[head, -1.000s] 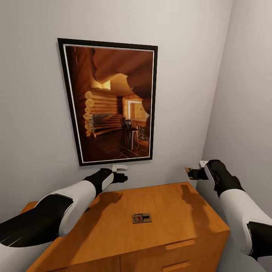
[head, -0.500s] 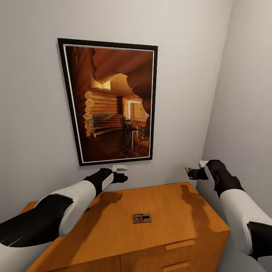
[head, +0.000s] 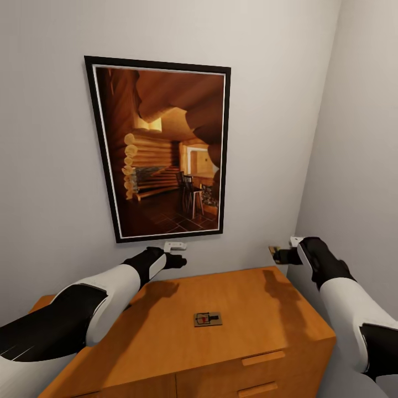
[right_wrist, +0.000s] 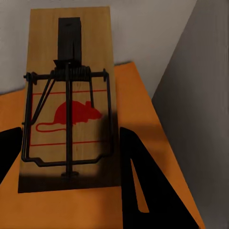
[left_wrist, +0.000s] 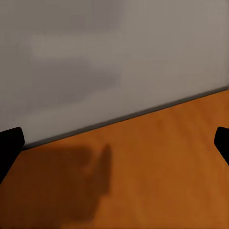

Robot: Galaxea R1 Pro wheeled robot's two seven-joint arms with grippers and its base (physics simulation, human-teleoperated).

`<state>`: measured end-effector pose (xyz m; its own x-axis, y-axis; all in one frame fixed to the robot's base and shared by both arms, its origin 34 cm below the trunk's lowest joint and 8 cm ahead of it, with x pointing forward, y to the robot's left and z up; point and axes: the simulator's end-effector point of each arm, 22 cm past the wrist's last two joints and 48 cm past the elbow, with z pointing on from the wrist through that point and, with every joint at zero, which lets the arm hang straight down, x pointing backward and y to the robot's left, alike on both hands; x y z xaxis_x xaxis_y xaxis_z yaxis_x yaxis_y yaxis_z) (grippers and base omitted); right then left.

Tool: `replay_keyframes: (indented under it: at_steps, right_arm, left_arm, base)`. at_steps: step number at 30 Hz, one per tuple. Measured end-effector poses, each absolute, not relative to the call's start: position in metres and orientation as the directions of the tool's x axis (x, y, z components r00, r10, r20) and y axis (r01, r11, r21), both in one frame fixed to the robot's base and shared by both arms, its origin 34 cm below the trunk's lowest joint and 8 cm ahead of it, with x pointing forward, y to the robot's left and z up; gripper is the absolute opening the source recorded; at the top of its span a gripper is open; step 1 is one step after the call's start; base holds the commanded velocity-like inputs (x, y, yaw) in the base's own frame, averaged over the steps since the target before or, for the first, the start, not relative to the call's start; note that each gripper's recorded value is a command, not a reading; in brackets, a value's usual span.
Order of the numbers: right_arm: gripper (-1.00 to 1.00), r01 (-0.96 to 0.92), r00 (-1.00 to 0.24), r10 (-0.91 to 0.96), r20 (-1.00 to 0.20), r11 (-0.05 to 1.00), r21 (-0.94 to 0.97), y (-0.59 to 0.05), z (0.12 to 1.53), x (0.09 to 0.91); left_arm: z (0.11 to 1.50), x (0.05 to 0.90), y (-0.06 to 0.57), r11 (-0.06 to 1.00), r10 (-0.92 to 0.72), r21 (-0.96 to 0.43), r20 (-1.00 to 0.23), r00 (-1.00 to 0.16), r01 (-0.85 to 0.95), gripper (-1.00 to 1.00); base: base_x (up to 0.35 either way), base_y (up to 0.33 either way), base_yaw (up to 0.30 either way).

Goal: Take the four mousetraps from the cabinet in the bathroom and place them on the bathroom floor. Make sure all four end up on the same floor surface, and ensure that at least two of them are either under or directly next to the same bathroom sink.

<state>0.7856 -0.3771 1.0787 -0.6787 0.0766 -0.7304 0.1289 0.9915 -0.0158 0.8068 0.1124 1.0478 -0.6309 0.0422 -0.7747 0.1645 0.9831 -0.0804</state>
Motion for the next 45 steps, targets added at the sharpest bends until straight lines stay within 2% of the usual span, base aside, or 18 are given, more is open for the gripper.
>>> replay_keyframes:
  at_steps: [23, 33, 45]
  right_arm:
    - [-1.0, 0.117, -0.666, 0.051, -0.744, 0.992, -0.036, -0.374, 1.06, 0.79]
    - [-1.0, 0.12, -0.664, 0.053, -0.746, 0.992, -0.037, -0.375, 1.061, 0.79]
    - [-1.0, 0.124, -0.664, 0.052, -0.746, 0.991, -0.041, -0.379, 1.061, 0.79]
  left_arm:
    - [1.045, 0.805, 0.112, 0.982, 0.037, -0.089, -0.771, -0.636, 0.164, 1.0]
    - [1.047, 0.806, 0.112, 0.983, 0.035, -0.089, -0.772, -0.635, 0.163, 1.0]
    - [1.046, 0.806, 0.113, 0.984, 0.036, -0.085, -0.772, -0.635, 0.159, 1.0]
  base:
    - [0.0, 0.0, 0.0]
    - [-0.009, 0.0, 0.104]
    - [-0.267, 0.0, 0.011]
